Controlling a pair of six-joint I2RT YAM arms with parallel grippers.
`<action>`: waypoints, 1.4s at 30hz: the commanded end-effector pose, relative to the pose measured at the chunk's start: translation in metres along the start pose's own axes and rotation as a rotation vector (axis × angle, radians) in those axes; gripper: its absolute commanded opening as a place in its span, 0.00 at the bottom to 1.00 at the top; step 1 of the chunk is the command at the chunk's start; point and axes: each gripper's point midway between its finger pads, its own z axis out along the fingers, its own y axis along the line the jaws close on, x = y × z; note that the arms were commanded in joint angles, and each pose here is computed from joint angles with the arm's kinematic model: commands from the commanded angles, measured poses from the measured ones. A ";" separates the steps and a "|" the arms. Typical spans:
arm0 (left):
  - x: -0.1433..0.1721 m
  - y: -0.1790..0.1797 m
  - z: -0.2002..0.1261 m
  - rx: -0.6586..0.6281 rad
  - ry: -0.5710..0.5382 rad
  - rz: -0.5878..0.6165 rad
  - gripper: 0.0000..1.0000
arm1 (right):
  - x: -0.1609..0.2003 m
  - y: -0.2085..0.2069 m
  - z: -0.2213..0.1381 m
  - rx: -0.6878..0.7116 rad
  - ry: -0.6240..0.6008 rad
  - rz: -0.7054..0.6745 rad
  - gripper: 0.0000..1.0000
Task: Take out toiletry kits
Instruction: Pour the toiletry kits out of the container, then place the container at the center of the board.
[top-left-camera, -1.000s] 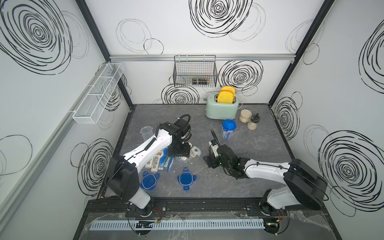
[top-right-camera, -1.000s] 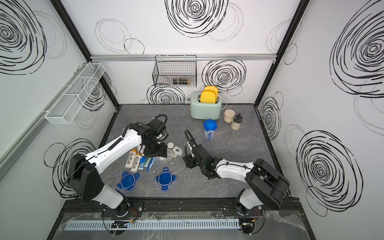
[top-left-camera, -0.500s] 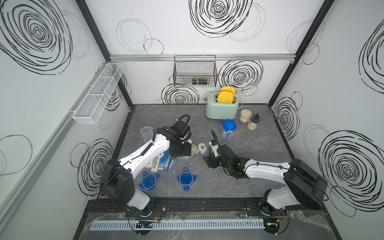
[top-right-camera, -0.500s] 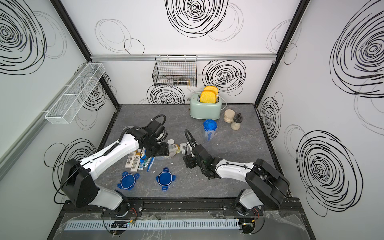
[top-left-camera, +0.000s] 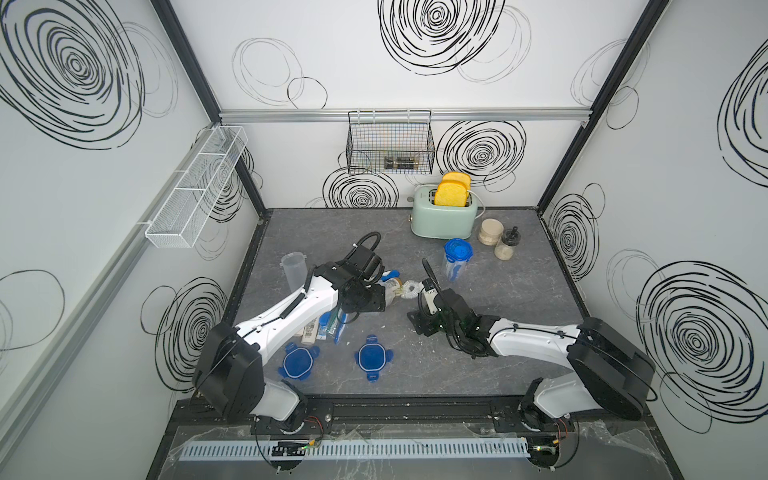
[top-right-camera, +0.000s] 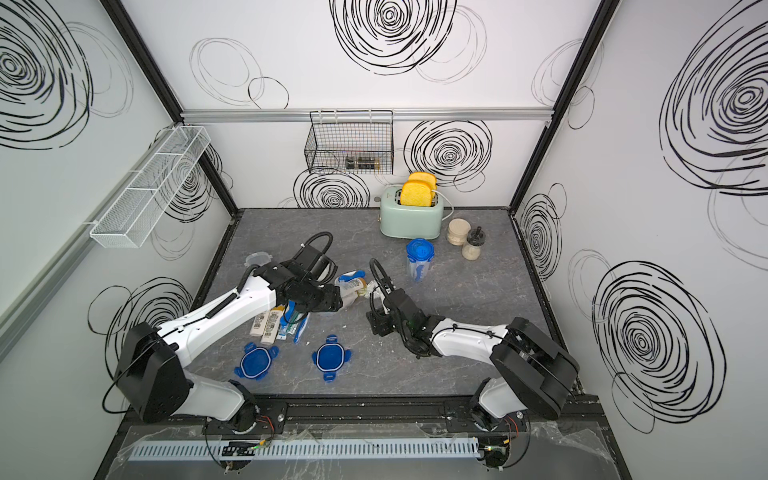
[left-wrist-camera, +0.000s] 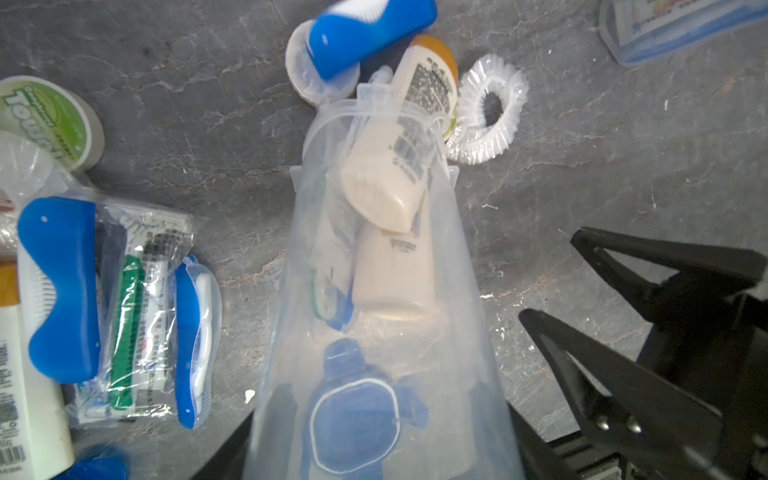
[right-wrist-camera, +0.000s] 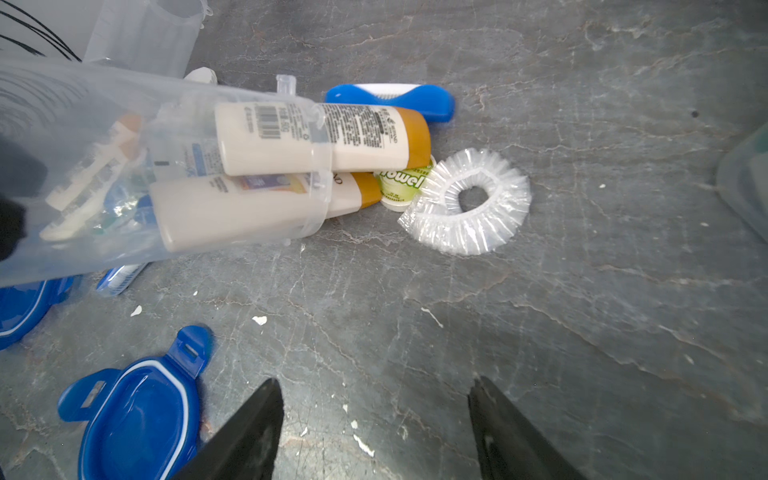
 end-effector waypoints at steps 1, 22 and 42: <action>0.020 0.001 -0.011 -0.003 0.010 0.001 0.10 | -0.001 0.000 -0.001 -0.004 -0.006 0.002 0.73; 0.055 0.002 -0.041 0.059 -0.025 0.039 0.10 | 0.002 0.002 0.003 -0.014 0.012 0.004 0.73; -0.138 0.061 -0.038 -0.097 -0.647 -0.173 0.05 | 0.005 0.005 0.006 -0.028 0.026 0.008 0.73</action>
